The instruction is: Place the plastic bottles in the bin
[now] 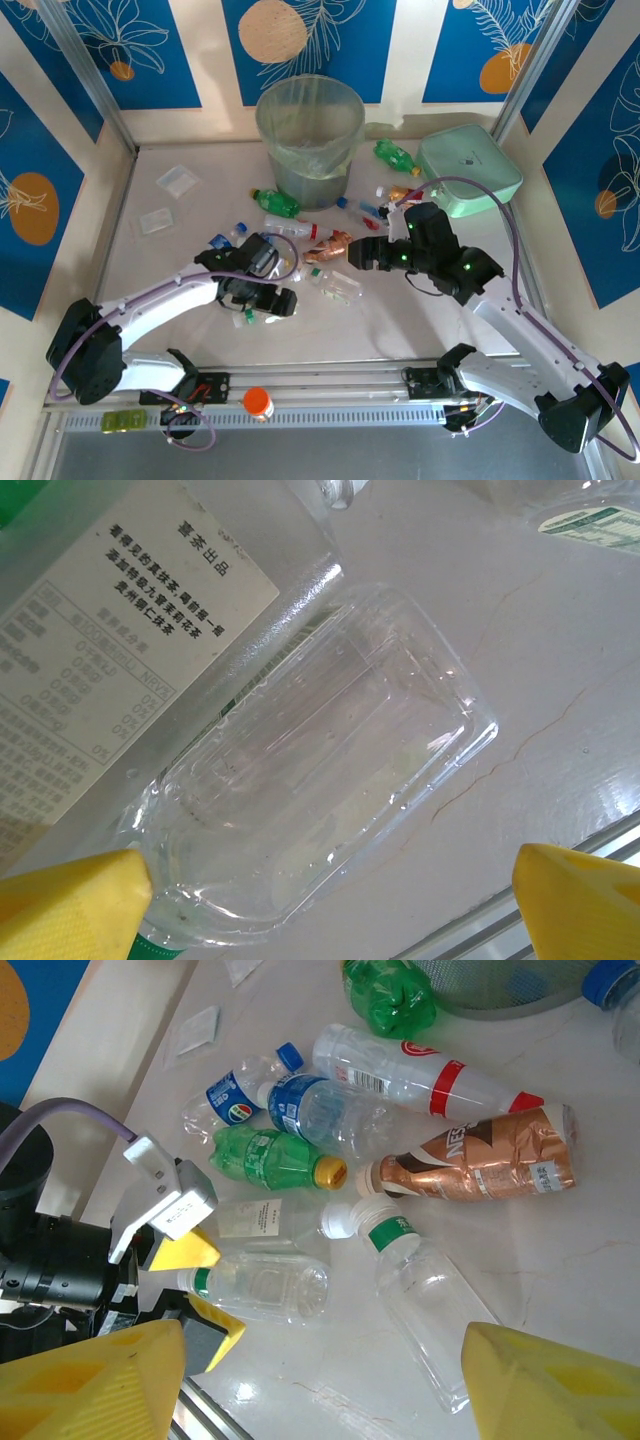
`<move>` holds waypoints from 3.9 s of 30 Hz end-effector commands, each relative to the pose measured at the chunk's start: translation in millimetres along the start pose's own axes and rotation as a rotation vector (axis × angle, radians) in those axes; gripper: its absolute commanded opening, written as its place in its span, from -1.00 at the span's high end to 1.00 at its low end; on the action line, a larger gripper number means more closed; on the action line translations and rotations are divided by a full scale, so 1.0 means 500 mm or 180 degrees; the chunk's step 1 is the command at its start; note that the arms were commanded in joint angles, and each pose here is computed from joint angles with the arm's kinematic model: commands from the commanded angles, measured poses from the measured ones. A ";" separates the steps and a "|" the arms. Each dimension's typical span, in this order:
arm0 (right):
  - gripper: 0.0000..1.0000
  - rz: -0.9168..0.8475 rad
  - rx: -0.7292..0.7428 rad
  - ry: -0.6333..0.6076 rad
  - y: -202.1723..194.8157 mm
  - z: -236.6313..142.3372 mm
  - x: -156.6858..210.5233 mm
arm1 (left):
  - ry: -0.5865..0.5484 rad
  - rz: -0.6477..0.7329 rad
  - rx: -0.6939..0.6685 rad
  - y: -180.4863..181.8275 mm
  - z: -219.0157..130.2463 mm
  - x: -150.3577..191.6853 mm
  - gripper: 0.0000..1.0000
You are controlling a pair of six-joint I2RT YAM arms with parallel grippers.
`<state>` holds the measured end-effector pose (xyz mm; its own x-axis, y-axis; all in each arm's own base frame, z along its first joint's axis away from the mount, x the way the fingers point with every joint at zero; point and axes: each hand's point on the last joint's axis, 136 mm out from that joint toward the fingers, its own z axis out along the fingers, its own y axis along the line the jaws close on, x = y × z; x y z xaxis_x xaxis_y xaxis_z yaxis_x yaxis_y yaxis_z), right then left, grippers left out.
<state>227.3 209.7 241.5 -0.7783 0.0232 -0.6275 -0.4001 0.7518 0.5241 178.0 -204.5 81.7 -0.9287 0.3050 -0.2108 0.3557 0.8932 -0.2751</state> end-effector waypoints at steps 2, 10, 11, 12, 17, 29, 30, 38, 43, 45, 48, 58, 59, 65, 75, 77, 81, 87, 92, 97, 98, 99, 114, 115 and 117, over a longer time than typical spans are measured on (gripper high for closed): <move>-0.47 -0.0016 -0.0012 0.0059 -0.001 0.008 0.011 | 0.0131 0.0054 -0.0036 -0.006 0.020 0.013 -0.89; -0.47 -0.0010 0.0021 0.0097 -0.008 0.012 0.019 | 0.0143 0.0121 0.0460 -0.074 -0.004 0.015 -0.86; -0.47 -0.0007 0.0024 0.0102 -0.010 0.014 0.022 | 0.0157 0.0122 0.0551 -0.085 -0.007 0.015 -0.86; -0.46 0.0003 0.0029 0.0102 -0.011 0.014 0.023 | 0.0169 0.0133 0.0629 -0.096 -0.010 0.016 -0.85; -0.47 0.0005 0.0040 0.0101 -0.013 0.017 0.023 | 0.0241 0.0174 0.0953 -0.139 -0.018 0.016 -0.85; -0.47 0.0008 0.0017 0.0154 -0.014 0.031 0.025 | 0.0064 0.0506 0.0036 -0.056 -0.011 -0.028 -0.96; -0.47 0.0005 0.0009 0.0160 -0.012 0.032 0.024 | 0.0133 0.0490 0.0051 -0.058 0.001 -0.025 -0.96; -0.47 -0.0021 -0.0032 0.0157 -0.006 0.029 0.024 | 0.0354 0.0496 0.0120 -0.075 0.044 -0.002 -0.98; -0.46 -0.0042 0.0001 0.0185 -0.010 0.031 0.027 | 0.0540 0.0754 -0.0015 -0.091 0.054 0.028 -0.99; -0.47 -0.0056 0.0010 0.0167 -0.010 0.028 0.025 | 0.0635 0.0819 -0.0146 -0.083 0.064 0.041 -0.99; -0.47 -0.0066 0.0014 0.0142 -0.010 0.024 0.025 | 0.0706 0.0951 -0.0252 -0.083 0.075 0.055 -0.98; -0.47 -0.0064 -0.0013 0.0151 -0.005 0.020 0.025 | 0.0488 0.1458 -0.0779 -0.084 0.071 0.030 -0.77; -0.46 -0.0060 -0.0008 0.0157 -0.005 0.019 0.026 | 0.0472 0.1492 -0.0764 -0.090 0.070 0.030 -0.75; -0.46 -0.0082 0.0000 0.0120 -0.001 0.005 0.025 | 0.0378 0.1577 -0.0512 -0.123 0.067 0.036 -0.41; -0.46 -0.0092 -0.0033 0.0092 0.012 -0.003 0.016 | 0.0514 0.1588 -0.0664 -0.100 0.092 0.052 -0.61; -0.46 -0.0099 -0.0043 0.0072 0.015 -0.003 0.013 | 0.0528 0.1565 -0.0680 -0.096 0.096 0.056 -0.63; -0.46 -0.0101 -0.0044 0.0054 0.016 0.000 0.010 | 0.0446 0.1529 -0.0642 -0.098 0.092 0.053 -0.53; -0.46 -0.0114 -0.0046 0.0059 0.022 0.000 0.008 | 0.0457 0.1502 -0.0552 -0.107 0.101 0.056 -0.31; -0.45 -0.0140 -0.0008 0.0016 0.025 -0.012 0.004 | 0.0332 0.1491 -0.0486 -0.119 0.077 0.047 -0.14; -0.44 -0.0109 0.0006 -0.0067 0.029 -0.028 -0.005 | 0.0013 0.1525 -0.0404 -0.136 0.000 0.017 -0.14; -0.44 -0.0105 -0.0003 -0.0083 0.031 -0.030 -0.008 | -0.0061 0.1517 -0.0360 -0.141 -0.016 0.011 -0.13; -0.44 -0.0096 -0.0015 -0.0105 0.034 -0.032 -0.011 | -0.0154 0.1502 -0.0306 -0.147 -0.035 0.004 -0.13; -0.77 -0.0363 -0.1394 -0.0674 0.209 -0.090 -0.066 | -0.1313 0.0519 0.1740 -0.229 -0.285 -0.090 -0.10; -0.82 -0.0359 -0.1479 -0.0676 0.219 -0.090 -0.068 | -0.1363 0.0478 0.1925 -0.237 -0.301 -0.093 -0.10; -0.85 -0.0381 -0.1679 -0.0573 0.241 -0.088 -0.064 | -0.1443 0.0429 0.2241 -0.251 -0.329 -0.098 -0.10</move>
<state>193.4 255.1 330.0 -0.6530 0.1048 -0.7501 -0.6383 0.4568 0.6196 173.5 -261.2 247.7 -0.7756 0.1617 -0.6102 0.5736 0.5842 -0.5742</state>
